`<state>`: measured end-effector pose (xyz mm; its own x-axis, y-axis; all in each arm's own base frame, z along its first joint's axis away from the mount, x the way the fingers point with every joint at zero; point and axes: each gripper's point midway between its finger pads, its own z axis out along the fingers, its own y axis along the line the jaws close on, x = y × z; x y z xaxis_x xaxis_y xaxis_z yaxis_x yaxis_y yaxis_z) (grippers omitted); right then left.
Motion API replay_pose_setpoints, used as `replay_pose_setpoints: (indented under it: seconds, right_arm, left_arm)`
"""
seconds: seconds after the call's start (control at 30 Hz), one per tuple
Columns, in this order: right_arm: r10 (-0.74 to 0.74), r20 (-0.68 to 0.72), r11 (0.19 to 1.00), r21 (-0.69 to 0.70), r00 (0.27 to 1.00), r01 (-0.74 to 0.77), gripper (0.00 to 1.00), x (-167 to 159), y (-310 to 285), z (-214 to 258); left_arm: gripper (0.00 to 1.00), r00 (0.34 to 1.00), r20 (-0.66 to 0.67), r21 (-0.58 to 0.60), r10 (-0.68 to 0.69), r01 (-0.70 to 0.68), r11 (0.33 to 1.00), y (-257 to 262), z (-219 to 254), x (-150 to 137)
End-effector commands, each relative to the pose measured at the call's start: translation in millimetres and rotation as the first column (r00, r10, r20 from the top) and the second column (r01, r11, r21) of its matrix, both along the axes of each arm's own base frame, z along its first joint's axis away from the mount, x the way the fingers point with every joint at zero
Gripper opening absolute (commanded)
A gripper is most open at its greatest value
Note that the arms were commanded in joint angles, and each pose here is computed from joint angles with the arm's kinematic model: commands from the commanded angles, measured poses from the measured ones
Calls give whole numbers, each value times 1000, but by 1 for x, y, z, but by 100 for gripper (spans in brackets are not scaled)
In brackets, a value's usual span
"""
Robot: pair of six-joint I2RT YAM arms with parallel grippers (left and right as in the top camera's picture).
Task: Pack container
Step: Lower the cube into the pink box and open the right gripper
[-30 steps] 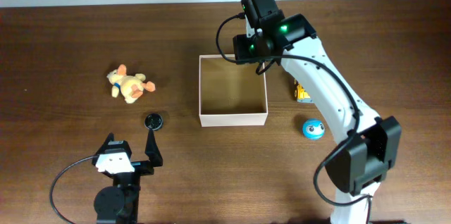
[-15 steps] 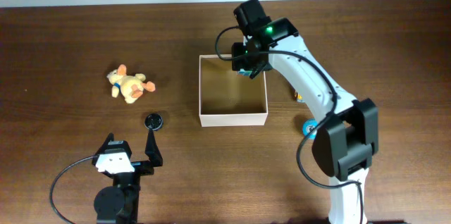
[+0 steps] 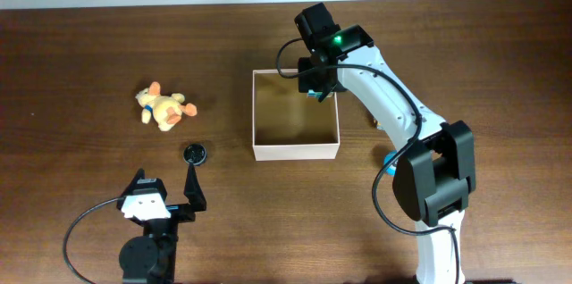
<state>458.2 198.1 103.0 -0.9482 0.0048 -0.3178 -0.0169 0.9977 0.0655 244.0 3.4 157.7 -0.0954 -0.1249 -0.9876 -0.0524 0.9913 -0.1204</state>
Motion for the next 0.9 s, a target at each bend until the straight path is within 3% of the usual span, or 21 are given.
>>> replay_pose_setpoints:
  seconds: [0.0,0.67,0.87]
  right_arm:
    - [-18,16,999,-27,1000,18,56,2,-6,2]
    - [-15,19,1000,-22,1000,16,64,3,-5,2]
    - [131,10,991,37,991,-132,61,-7,27,3]
  left_arm:
    - [99,1000,4,15,-10,10,1000,-1,0,0]
    - [99,1000,4,15,-10,10,1000,-1,0,0]
    - [99,1000,4,15,-10,10,1000,-1,0,0]
